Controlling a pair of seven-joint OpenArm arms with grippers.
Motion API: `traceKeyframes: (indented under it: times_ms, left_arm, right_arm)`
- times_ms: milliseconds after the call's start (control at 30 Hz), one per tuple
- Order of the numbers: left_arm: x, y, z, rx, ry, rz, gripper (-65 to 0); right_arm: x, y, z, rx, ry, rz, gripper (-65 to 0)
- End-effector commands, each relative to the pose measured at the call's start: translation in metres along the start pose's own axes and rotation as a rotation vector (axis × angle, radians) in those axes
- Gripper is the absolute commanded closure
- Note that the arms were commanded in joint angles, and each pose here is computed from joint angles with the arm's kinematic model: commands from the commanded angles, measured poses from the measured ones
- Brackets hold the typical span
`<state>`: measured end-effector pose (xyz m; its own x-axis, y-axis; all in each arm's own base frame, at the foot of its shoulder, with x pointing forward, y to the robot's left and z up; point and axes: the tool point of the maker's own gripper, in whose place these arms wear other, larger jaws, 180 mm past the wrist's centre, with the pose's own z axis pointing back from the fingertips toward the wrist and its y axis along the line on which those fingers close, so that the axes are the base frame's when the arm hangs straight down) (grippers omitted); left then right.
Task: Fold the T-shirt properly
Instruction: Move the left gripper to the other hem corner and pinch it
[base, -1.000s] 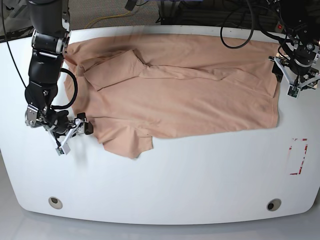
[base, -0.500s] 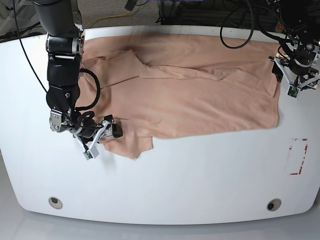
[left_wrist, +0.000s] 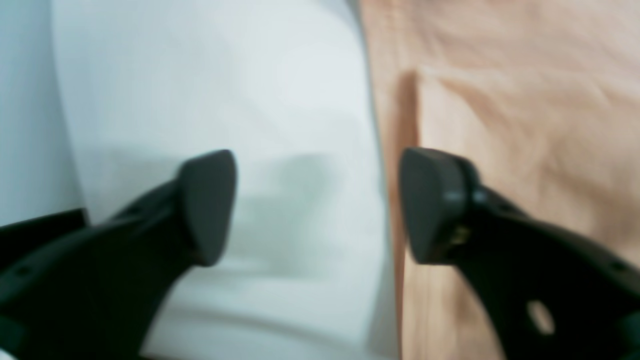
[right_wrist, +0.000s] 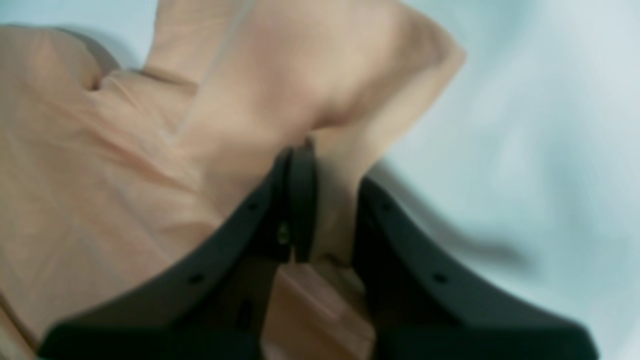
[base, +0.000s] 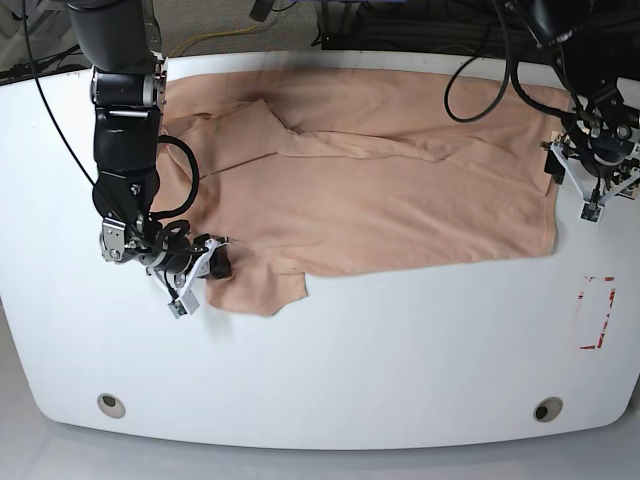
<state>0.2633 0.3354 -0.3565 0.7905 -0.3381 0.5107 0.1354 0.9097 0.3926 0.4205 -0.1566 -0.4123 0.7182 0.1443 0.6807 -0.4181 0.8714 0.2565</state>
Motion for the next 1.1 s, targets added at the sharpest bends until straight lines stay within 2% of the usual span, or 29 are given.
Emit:
traceKeyframes:
  times_ms: [0, 100, 300, 567, 900, 1000, 1067]
  left_arm:
    - [0.026, 0.022, -0.007, 0.048, -0.043, 0.085, -56.2]
    - [0.037, 0.026, -0.022, 0.038, -0.041, 0.164, -61.4]
    - [0.055, 0.014, -0.058, -0.068, -0.022, 0.256, -61.2]
    - [0.077, -0.003, -0.071, -0.178, -0.058, 0.272, -61.4]
    - [0.089, -0.022, -0.092, -0.276, -0.035, 0.334, -61.2]
    - [0.098, -0.022, -0.092, -0.275, -0.073, 0.341, -59.0]
    - [0.102, -0.021, -0.092, -0.271, -0.1, 0.345, -52.5]
  right_arm:
    - [0.029, -0.005, 0.007, -0.005, -0.07, 0.02, -4.3]
    - [0.028, -0.005, 0.007, -0.005, -0.068, 0.019, -4.3]
    - [0.025, -0.004, 0.007, -0.004, -0.064, 0.017, -4.1]
    - [0.025, -0.004, 0.007, -0.005, -0.065, 0.019, -4.1]
    - [0.024, -0.005, 0.008, -0.006, -0.061, 0.019, -4.1]
    - [0.024, -0.005, 0.008, -0.006, -0.061, 0.019, -4.1]
    - [0.024, -0.005, 0.008, -0.006, -0.061, 0.019, -4.1]
